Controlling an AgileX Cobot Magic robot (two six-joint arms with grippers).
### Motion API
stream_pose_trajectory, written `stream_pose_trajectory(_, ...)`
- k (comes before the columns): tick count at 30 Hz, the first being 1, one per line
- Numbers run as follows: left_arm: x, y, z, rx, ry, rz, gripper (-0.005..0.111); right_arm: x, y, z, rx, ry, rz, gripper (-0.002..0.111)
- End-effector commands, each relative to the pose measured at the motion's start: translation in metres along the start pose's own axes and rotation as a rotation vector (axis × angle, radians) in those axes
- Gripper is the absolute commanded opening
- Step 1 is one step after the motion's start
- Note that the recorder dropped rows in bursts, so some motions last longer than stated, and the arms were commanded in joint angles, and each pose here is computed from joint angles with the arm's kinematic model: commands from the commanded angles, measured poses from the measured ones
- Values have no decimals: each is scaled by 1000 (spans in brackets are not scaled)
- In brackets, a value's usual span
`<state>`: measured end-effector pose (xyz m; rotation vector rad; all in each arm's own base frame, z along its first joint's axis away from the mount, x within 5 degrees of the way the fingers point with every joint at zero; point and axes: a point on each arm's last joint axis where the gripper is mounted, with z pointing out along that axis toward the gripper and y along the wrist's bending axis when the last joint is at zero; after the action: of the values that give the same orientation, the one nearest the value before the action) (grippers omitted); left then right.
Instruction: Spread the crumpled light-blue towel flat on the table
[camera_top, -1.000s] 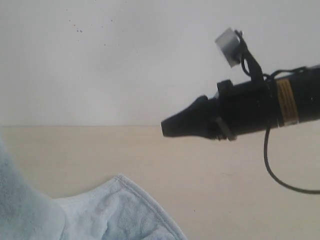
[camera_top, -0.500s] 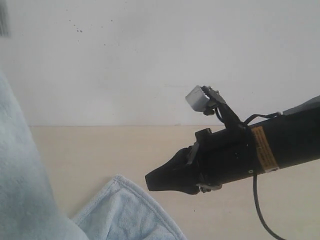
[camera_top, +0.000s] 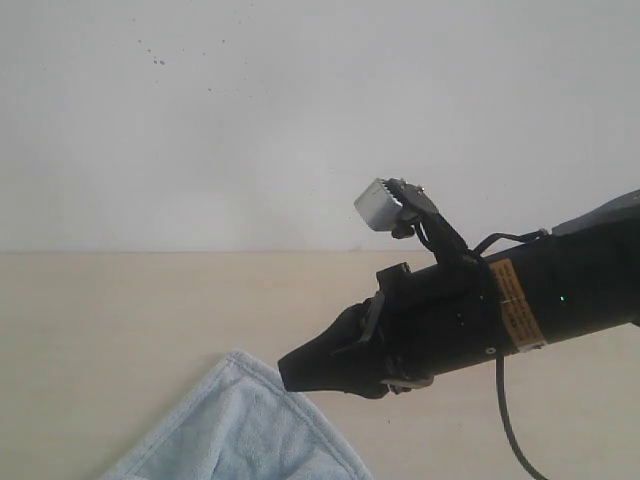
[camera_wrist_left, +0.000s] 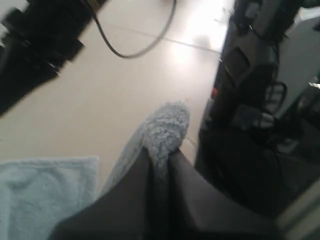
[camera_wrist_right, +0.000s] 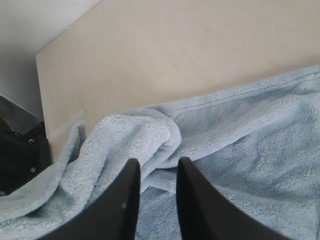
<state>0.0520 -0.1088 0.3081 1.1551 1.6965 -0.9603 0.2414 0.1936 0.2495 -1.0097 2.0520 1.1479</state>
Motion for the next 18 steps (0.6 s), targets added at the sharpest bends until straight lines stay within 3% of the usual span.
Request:
stream_pose_trajectory(1, 10, -10, -3, 92, 104, 0, 4, 0, 1, 0, -4, -4, 2, 26)
stream_pose_trajectory(4, 13, -18, -8, 138, 119, 14, 4, 0, 3, 0, -20, -1, 8, 26)
stream_pose_trajectory(7, 26, -38, -20, 344, 255, 30, 4, 0, 3, 0, -28, 0, 18, 26)
stream_pose_trajectory(8, 28, -41, -21, 365, 270, 26, 4, 0, 3, 0, -28, 0, 18, 26)
stream_pose_trajectory(10, 27, -43, -24, 360, 259, 2, 4, 0, 3, 0, -22, -1, 1, 26)
stream_pose_trajectory(13, 24, -49, -28, 391, 194, 29, 4, -6, -10, 1, 101, -27, -28, 26)
stream_pose_trajectory(18, 21, -50, -28, 408, 173, 0, 4, -10, -52, 43, 52, 33, 25, 26)
